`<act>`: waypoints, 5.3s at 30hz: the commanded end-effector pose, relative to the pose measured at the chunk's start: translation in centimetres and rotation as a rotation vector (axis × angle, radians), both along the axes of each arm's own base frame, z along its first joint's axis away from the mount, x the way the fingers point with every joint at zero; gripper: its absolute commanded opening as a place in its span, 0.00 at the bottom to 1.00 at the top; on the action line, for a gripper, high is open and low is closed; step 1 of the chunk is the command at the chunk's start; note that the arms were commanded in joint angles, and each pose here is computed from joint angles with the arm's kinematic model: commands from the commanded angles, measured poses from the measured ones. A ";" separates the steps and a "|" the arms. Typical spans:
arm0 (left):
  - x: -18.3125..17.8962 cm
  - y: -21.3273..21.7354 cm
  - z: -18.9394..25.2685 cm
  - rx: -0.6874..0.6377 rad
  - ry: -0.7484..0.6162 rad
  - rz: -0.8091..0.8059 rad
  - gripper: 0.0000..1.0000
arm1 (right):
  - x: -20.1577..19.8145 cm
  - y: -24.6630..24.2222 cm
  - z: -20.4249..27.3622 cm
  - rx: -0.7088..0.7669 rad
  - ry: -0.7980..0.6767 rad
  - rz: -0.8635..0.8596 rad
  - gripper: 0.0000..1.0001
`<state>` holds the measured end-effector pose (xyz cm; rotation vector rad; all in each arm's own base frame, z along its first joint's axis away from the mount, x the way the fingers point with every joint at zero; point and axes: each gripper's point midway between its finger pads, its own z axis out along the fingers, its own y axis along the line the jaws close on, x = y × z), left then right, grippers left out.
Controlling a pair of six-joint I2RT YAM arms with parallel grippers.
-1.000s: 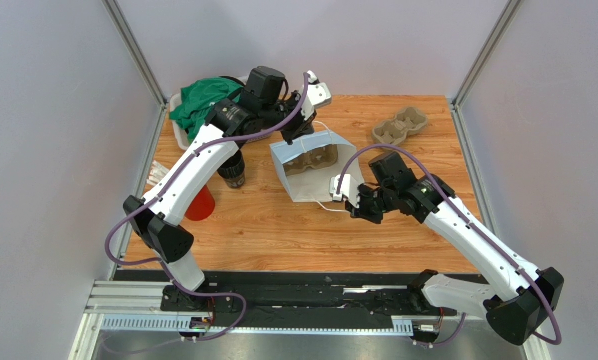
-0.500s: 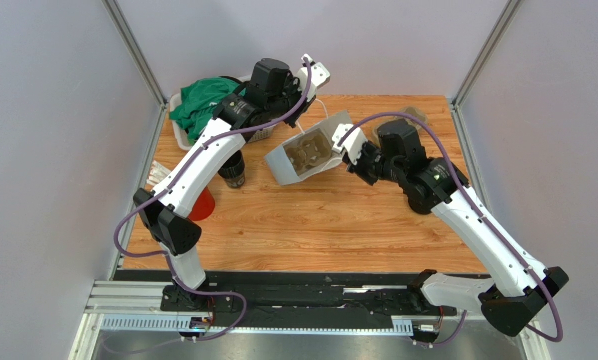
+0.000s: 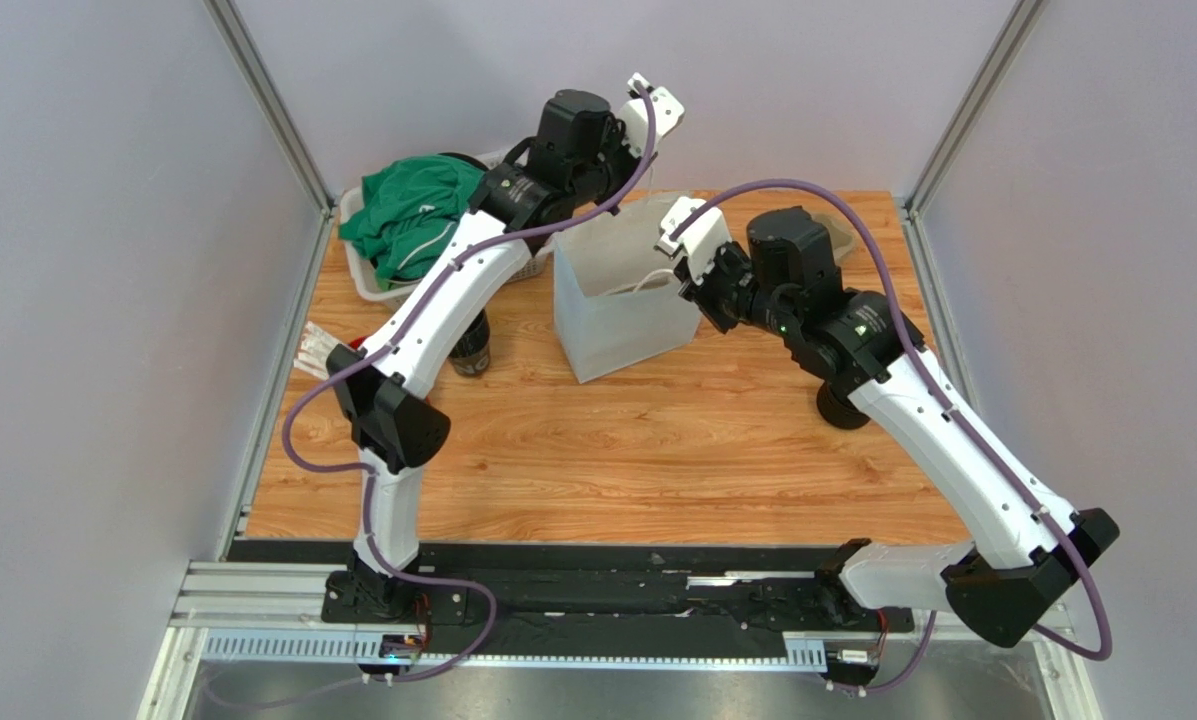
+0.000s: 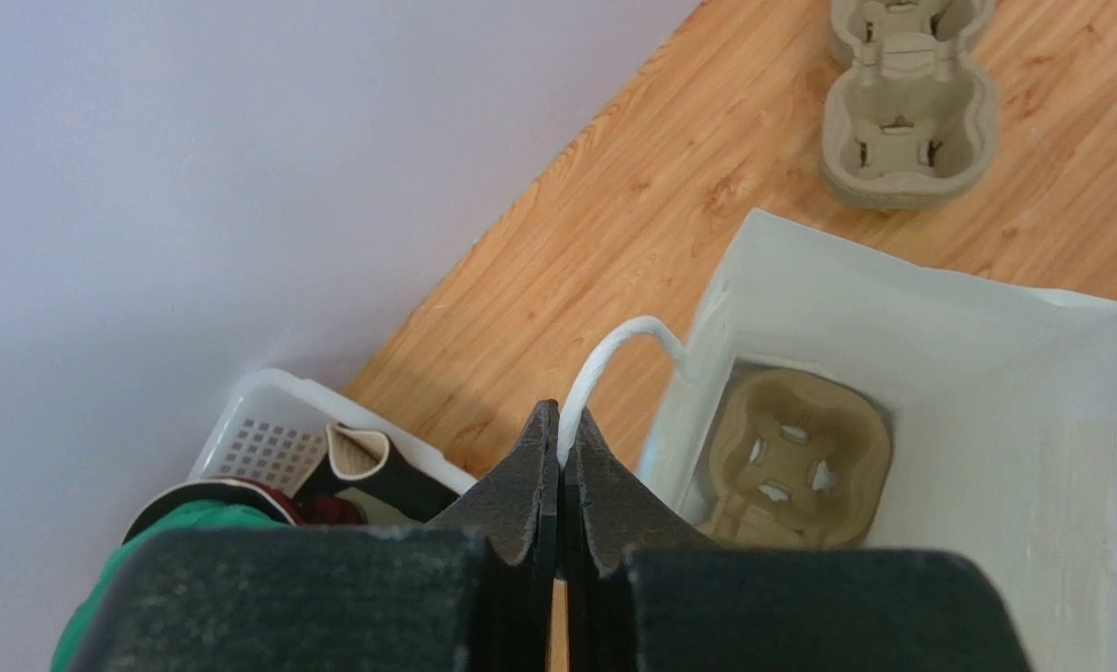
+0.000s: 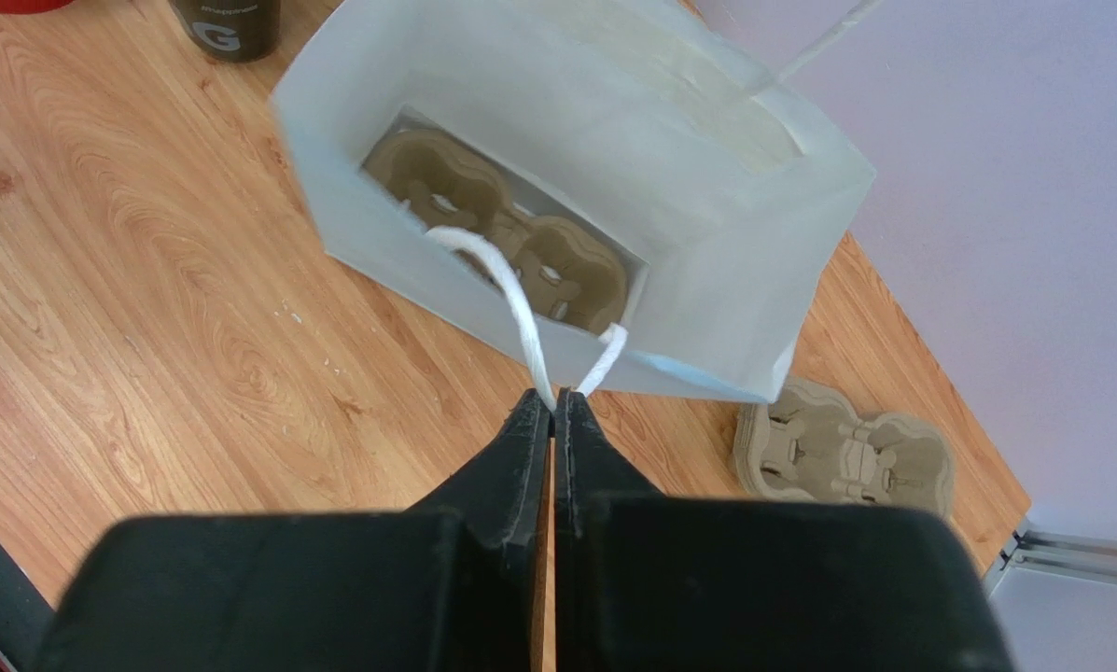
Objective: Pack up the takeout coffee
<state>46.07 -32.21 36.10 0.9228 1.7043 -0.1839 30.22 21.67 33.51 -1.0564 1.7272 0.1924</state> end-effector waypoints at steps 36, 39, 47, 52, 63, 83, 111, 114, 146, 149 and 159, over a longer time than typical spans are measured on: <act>8.8 0.8 3.3 0.022 -0.343 0.269 0.06 | 4.8 0.7 4.8 0.106 -0.156 -0.181 0.36; 9.1 0.8 3.8 0.014 -0.364 0.284 0.06 | 4.8 0.4 5.2 0.112 -0.163 -0.196 0.36; 10.1 0.9 3.4 0.031 -0.395 0.317 0.10 | 5.1 -0.4 5.7 0.109 -0.187 -0.240 0.37; 10.6 0.9 3.0 0.042 -0.408 0.331 0.26 | 5.4 -0.8 6.0 0.105 -0.199 -0.260 0.49; 8.1 4.0 10.4 -0.061 -0.507 0.419 0.94 | 4.8 -5.0 9.9 0.153 -0.258 -0.358 0.65; -11.0 18.4 -4.9 0.213 0.045 0.143 0.96 | -3.4 -9.6 -1.7 -0.002 -0.098 -0.185 0.82; -9.6 19.5 -15.8 0.139 0.347 0.062 0.49 | -3.2 -8.1 -8.2 -0.005 -0.029 -0.168 0.99; -9.2 19.8 -16.7 0.145 0.375 0.087 0.46 | -2.9 -8.2 -8.5 -0.024 -0.033 -0.184 0.99; -7.6 21.8 -19.3 0.164 0.450 0.211 0.33 | -3.3 -7.5 -9.0 -0.049 -0.042 -0.150 0.99; -7.5 21.8 -19.1 0.157 0.444 0.212 0.33 | -3.2 -7.4 -9.1 -0.055 -0.044 -0.150 0.99; -8.0 21.3 -18.5 0.130 0.450 0.179 0.34 | -3.2 -7.4 -9.4 -0.065 -0.042 -0.152 0.99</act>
